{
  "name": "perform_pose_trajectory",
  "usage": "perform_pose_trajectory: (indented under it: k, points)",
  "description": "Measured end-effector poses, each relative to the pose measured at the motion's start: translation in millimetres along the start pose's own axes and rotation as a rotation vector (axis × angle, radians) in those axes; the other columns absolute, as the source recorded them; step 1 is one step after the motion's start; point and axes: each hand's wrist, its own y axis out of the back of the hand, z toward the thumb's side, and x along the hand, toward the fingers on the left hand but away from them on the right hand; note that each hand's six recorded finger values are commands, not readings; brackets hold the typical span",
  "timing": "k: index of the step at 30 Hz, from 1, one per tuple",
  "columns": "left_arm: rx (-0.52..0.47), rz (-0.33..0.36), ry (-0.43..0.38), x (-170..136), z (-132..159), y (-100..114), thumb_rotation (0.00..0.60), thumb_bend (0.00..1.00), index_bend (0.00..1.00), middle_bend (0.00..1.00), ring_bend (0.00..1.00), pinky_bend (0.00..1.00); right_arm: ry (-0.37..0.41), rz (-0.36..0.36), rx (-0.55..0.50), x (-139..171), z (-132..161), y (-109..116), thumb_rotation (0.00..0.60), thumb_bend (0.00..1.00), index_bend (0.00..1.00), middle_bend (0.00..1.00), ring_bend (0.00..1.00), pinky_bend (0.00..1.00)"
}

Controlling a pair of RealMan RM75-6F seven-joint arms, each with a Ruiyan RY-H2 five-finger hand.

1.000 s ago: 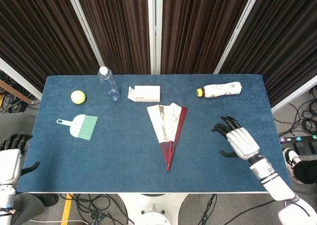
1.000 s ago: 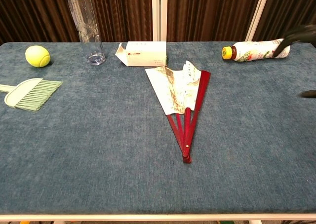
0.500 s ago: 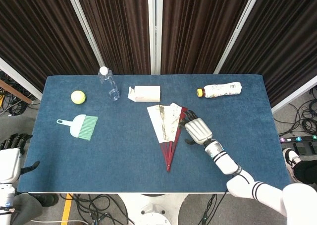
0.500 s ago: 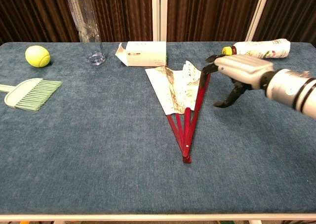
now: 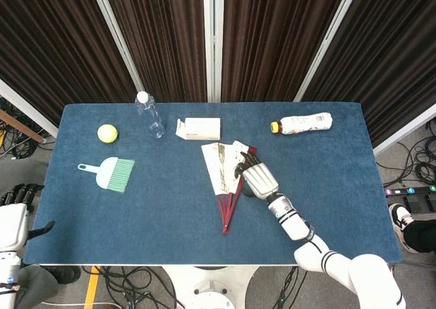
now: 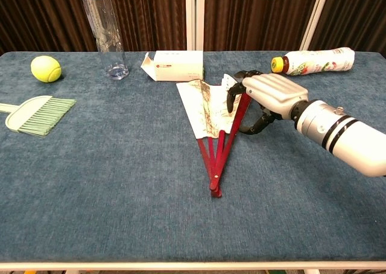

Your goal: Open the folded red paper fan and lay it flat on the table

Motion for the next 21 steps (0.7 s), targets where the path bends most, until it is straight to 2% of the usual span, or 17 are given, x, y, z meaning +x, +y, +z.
perform_pose_trajectory:
  k: [3, 8, 12, 14, 15, 21]
  points:
    - [-0.008, -0.002, -0.004, -0.7, 1.1, -0.2, 0.6, 0.0, 0.24, 0.21, 0.13, 0.22, 0.007, -0.02, 0.011, -0.4, 1.7, -1.8, 0.6, 0.16, 0.47, 0.34, 0.05, 0.0]
    - [-0.015, 0.002, -0.002, -1.1, 0.0, 1.2, 0.6, 0.0, 0.25, 0.21, 0.13, 0.22, 0.034, -0.042, 0.063, -2.6, 6.8, -6.1, 0.6, 0.28, 0.48, 0.36, 0.08, 0.0]
    - [-0.016, 0.005, -0.013, -0.9, 2.1, 1.9, 0.6, 0.0, 0.25, 0.21, 0.13, 0.22, 0.07, -0.059, 0.119, -6.5, 15.5, -7.9, 0.6, 0.46, 0.54, 0.38, 0.14, 0.0]
    - [-0.016, 0.008, -0.021, -0.3, 3.7, 3.0, 0.6, 0.0, 0.25, 0.21, 0.13, 0.22, 0.099, -0.058, 0.158, -9.5, 21.8, -9.6, 0.6, 0.59, 0.55, 0.4, 0.17, 0.01]
    - [-0.016, 0.011, -0.025, 0.1, 4.4, 3.7, 0.6, 0.0, 0.25, 0.21, 0.13, 0.22, 0.115, -0.057, 0.178, -11.1, 24.9, -10.2, 0.6, 0.62, 0.55, 0.41, 0.18, 0.02]
    - [-0.023, 0.034, -0.057, 6.9, 10.9, 10.9, 0.6, 0.0, 0.25, 0.21, 0.13, 0.22, 0.206, -0.064, 0.277, -23.9, 44.0, -5.0, 0.6, 0.89, 0.65, 0.52, 0.32, 0.11]
